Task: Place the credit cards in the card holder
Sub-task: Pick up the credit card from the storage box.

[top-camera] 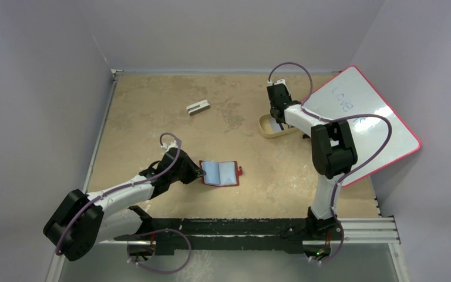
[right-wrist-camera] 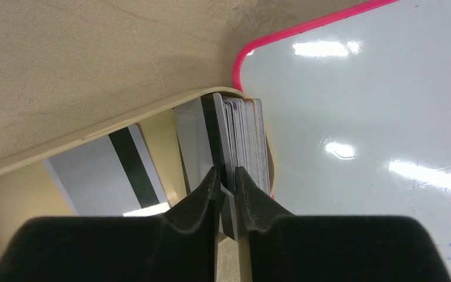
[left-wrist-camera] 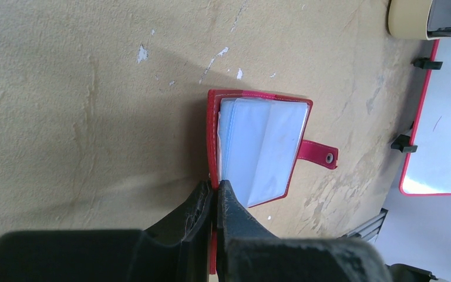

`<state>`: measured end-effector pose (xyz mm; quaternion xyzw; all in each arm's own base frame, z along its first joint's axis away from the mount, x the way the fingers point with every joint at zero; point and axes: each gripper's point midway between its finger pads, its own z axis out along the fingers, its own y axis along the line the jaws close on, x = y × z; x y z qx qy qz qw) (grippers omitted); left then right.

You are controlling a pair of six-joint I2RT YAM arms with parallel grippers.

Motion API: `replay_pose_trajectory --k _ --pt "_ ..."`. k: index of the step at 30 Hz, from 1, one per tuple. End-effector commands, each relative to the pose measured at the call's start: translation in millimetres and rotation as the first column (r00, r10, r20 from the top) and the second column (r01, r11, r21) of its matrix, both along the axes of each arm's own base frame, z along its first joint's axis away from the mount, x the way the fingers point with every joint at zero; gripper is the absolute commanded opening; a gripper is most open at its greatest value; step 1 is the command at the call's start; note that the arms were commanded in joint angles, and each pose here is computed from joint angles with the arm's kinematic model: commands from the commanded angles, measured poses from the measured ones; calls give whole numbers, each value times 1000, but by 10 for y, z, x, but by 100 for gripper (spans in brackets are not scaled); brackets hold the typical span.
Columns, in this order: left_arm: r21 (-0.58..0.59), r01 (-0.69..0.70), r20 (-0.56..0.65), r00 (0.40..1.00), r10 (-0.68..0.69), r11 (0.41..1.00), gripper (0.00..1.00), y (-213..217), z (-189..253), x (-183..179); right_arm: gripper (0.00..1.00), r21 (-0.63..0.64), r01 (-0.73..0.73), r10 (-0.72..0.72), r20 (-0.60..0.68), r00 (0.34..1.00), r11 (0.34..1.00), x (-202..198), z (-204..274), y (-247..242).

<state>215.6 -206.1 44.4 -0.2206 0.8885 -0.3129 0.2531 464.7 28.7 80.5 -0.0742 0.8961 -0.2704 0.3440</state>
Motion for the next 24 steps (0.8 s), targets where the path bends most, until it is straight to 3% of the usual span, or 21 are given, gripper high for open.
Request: replay_pose_trajectory --k 1,15,24 --pt "-18 -4 56 998 5 1000 0 -38 148 111 12 23 7 -9 112 994 1000 164 428 -15" --pt "-53 -10 59 998 14 999 0 -52 178 87 0 80 -22 14 100 995 997 120 594 71" --pt "-39 -21 53 998 23 999 0 -26 141 87 0 249 -125 98 120 988 960 46 700 369"
